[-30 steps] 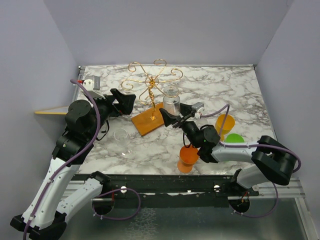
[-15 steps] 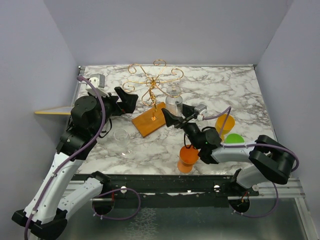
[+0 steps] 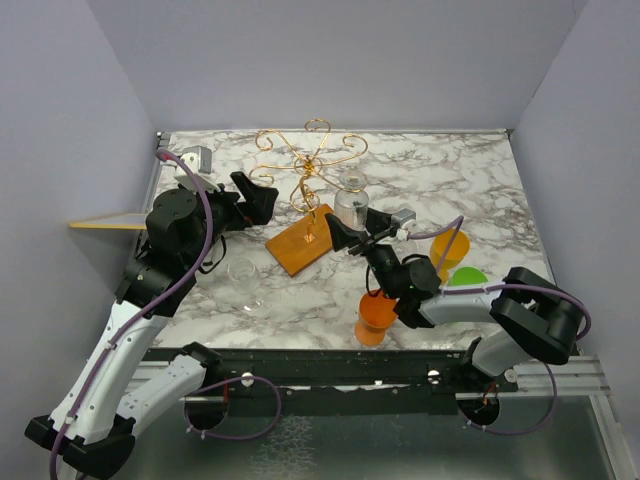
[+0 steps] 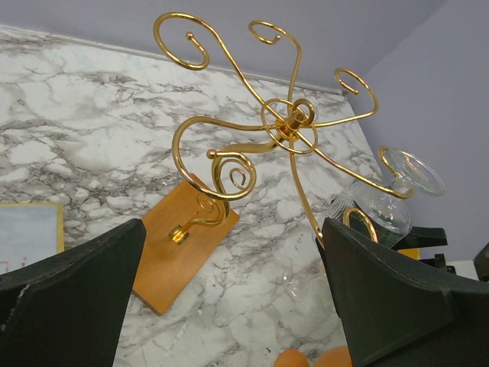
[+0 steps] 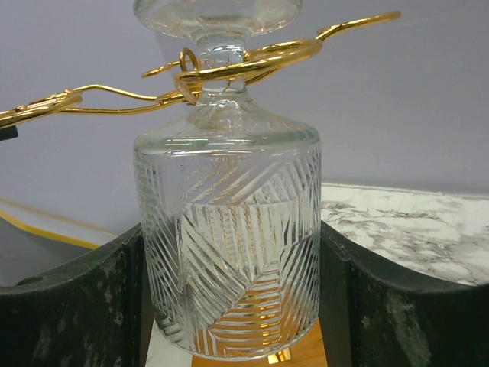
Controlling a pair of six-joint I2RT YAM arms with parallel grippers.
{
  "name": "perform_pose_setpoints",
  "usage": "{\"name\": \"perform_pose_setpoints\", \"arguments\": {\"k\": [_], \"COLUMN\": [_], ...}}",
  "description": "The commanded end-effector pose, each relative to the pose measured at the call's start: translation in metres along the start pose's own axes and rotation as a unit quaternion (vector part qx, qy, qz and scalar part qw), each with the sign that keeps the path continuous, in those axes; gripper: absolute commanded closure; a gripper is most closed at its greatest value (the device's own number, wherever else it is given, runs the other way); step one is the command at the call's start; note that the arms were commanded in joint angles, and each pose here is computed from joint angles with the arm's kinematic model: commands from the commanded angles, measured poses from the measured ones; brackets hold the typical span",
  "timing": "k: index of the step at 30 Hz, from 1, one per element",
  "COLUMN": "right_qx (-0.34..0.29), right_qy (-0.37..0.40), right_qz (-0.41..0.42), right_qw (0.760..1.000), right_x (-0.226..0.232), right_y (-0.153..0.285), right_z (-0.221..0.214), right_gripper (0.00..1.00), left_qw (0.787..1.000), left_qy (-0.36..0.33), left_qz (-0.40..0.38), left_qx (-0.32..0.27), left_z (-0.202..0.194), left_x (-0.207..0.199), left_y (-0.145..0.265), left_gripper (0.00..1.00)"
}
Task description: Place the wine glass upside down on the wine glass rack
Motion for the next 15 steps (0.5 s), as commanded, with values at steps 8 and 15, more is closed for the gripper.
{"name": "perform_pose_setpoints", "arguments": {"k": [8, 15], "right_qx": [-0.087, -0.083], "right_qy": [-0.074, -0.063], "right_qz": [-0.080, -0.079], "right_qw": [0.990, 0.991], "right_x": [-0.012, -0.013], "right_y": [-0.016, -0.015], "right_z": [0.045, 0.044], "right_gripper": [0.99, 0.99], "left_qw": [1.000, 0.999], "left_qy": [0.010, 0.028], "left_qz": [-0.009, -0.034], "left_qx": [-0.004, 0.014], "left_z": [0.003, -0.001], "left_x": [-0.006, -0.014], "left_y": [-0.002, -0.011], "left_gripper": [0.01, 0.05]}}
Point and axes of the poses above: each gripper's point midway between its finger pads, its own y axis back along the fingers, its own x axis along the line the jaws close on, z = x × y, the point moved 6 cm from there along y, back along the fingers, and after that the axes turned 8 degrees about y, right-handed, at the moved point
